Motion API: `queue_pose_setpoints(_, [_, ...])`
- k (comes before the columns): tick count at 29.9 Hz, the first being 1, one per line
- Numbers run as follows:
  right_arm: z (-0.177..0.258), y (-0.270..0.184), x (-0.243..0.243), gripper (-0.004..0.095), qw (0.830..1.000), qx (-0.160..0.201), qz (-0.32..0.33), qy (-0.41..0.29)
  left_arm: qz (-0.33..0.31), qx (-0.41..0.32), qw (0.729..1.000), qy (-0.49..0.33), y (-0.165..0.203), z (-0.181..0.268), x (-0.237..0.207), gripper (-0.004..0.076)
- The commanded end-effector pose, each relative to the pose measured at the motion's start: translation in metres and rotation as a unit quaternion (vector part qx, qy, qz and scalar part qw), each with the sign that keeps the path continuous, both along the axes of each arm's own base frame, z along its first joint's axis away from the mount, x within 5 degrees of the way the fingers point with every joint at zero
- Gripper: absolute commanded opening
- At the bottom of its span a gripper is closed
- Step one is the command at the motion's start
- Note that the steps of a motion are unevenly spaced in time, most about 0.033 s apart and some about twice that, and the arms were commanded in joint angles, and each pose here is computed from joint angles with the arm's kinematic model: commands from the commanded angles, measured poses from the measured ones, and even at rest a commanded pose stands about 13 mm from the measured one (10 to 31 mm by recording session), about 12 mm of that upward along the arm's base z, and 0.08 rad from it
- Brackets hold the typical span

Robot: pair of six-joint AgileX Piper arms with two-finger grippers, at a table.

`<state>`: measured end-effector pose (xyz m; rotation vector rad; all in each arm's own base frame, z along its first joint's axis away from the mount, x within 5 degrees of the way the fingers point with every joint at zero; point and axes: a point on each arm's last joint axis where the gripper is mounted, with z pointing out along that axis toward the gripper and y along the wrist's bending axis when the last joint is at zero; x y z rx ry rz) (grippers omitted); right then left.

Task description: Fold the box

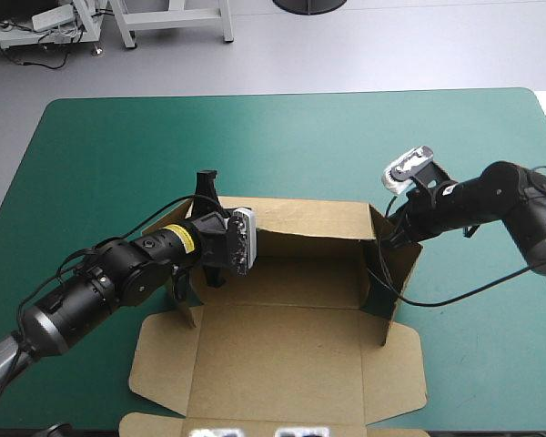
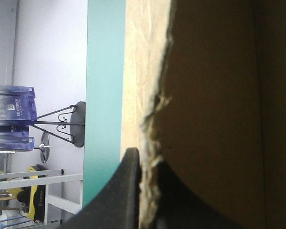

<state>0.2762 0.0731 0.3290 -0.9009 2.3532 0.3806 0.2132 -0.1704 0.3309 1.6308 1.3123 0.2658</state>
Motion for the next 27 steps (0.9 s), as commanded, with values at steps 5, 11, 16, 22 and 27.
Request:
queue_pose_setpoints(5, [0.010, -0.013, -0.035, -0.0025, 0.996, 0.049, 0.010, -0.077, 0.012, -0.018, 1.000, 0.023, 0.002, -0.011, -0.003, -0.0001])
queue_pose_setpoints(11, [-0.001, -0.014, -0.060, -0.0025, 0.988, 0.063, 0.021, -0.139, 0.012, -0.018, 0.999, 0.023, 0.003, -0.012, -0.004, -0.0001])
queue_pose_setpoints(16, [-0.009, -0.016, -0.083, -0.0025, 0.978, 0.060, 0.019, -0.200, 0.013, -0.027, 0.999, 0.019, 0.003, -0.016, -0.004, -0.0001])
queue_pose_setpoints(22, [-0.029, -0.020, -0.111, -0.0025, 0.962, 0.062, -0.003, -0.264, 0.013, -0.027, 0.999, 0.019, 0.003, -0.016, -0.004, -0.0001])
queue_pose_setpoints(27, [-0.043, -0.020, -0.121, -0.0025, 0.957, 0.072, -0.004, -0.281, 0.014, -0.028, 0.999, 0.020, 0.002, -0.016, -0.004, -0.0001])
